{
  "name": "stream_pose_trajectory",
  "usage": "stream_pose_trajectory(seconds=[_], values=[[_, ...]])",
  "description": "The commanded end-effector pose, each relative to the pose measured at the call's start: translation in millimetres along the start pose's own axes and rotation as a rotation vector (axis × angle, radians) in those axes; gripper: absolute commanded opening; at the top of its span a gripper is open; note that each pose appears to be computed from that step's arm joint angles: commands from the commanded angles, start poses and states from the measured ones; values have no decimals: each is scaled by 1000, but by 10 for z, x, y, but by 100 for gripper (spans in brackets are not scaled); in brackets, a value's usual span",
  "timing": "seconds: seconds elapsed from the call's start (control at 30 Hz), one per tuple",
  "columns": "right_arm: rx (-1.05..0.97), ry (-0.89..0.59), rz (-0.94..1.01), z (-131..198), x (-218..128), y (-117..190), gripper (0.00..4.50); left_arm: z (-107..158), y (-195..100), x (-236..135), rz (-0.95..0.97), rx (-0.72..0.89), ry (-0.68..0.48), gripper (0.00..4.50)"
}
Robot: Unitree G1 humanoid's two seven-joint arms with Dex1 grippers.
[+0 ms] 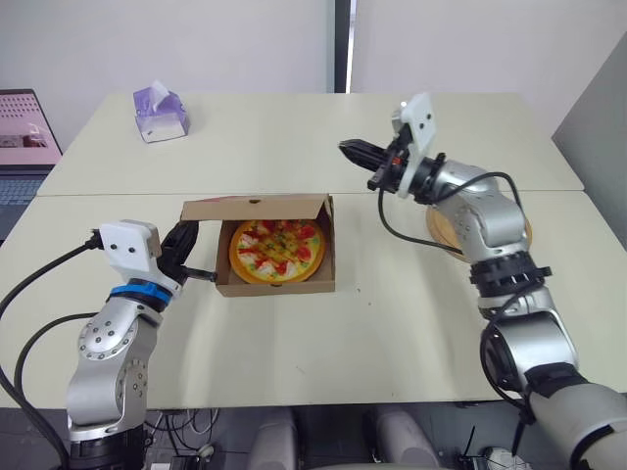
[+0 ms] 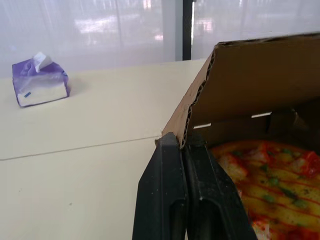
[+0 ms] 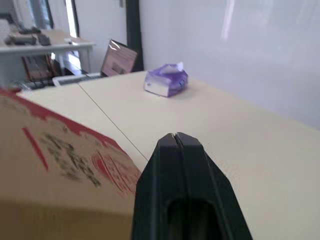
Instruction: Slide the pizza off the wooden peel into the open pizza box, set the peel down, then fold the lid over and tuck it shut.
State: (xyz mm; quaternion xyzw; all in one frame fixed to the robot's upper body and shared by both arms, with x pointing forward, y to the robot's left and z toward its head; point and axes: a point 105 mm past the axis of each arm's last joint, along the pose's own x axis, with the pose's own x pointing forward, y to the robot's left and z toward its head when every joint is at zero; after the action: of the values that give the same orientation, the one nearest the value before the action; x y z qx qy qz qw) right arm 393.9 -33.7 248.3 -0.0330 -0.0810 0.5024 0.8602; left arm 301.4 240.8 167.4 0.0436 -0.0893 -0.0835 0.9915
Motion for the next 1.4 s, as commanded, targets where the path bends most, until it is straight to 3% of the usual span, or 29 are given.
stream_pose_trajectory(seconds=[0.03,0.4,1.0,1.13,1.33,1.4], values=[[47,-10,103,21,42,108,6,42,29,-31,15,20,-17,0],[84,63,188,-225,39,281,6,15,-82,6,-58,37,1,0],[120,89,230,-358,26,473,6,-13,-72,-21,-46,53,17,0],[123,91,226,-378,34,473,0,3,-34,-98,-47,47,28,84],[124,92,223,-399,47,479,0,-17,3,-295,-61,46,88,269],[124,93,225,-408,48,488,0,-10,40,-376,-75,40,118,291]])
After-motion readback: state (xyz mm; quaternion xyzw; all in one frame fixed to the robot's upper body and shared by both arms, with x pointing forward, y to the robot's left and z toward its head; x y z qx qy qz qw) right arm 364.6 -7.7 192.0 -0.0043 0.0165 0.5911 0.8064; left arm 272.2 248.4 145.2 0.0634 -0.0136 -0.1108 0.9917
